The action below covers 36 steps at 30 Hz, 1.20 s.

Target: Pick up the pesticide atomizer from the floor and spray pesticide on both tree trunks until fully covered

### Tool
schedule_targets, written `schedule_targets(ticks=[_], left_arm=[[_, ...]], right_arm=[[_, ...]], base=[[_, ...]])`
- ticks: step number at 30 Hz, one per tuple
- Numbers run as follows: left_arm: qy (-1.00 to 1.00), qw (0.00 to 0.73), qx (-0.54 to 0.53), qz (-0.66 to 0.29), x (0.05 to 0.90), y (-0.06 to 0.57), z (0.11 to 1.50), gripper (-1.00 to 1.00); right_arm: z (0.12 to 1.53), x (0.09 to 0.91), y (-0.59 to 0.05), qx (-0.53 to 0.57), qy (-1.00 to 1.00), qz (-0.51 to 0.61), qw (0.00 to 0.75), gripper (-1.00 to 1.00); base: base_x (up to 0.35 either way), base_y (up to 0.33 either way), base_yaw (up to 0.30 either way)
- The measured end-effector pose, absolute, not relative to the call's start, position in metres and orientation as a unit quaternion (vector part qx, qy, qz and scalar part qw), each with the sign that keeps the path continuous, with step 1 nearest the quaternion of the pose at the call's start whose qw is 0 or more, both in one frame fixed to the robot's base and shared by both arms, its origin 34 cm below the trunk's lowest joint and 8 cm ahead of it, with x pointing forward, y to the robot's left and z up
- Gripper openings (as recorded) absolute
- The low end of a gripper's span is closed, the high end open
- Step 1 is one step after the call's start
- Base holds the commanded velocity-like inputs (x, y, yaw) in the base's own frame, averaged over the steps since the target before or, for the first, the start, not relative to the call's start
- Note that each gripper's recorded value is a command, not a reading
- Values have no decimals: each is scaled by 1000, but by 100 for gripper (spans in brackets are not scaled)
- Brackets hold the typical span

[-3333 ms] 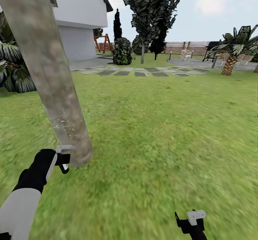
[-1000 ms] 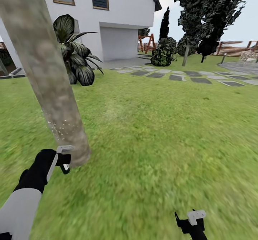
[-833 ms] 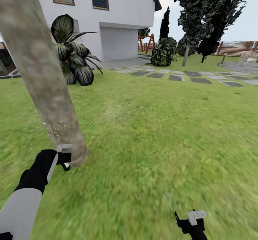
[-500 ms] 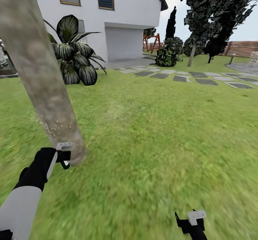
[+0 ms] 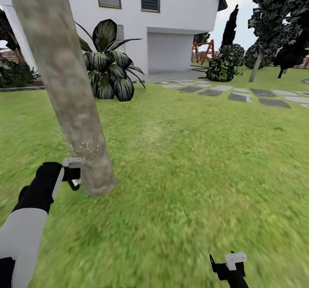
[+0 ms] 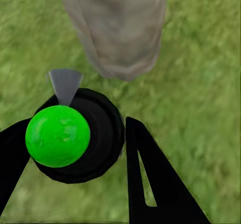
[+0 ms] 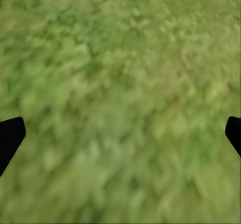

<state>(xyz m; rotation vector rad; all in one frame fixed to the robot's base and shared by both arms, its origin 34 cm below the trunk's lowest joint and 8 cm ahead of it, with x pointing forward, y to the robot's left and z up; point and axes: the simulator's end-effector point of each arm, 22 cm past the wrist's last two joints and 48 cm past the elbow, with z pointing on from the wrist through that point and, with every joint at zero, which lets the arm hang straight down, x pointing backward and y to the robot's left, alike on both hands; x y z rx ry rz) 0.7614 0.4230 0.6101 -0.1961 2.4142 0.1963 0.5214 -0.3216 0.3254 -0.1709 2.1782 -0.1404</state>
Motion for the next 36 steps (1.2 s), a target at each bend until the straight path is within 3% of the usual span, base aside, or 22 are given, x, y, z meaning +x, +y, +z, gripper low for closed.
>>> schedule_targets(ticks=[9,36], left_arm=[[931,348,-78,75,760,426,608,-100],[932,347,-77,76,759,425,608,-100]], right_arm=[[326,522,-322,-69,884,-58,459,100],[326,522,-322,-69,884,-57,459,100]], base=[[18,-167,35],[156,-234,3]])
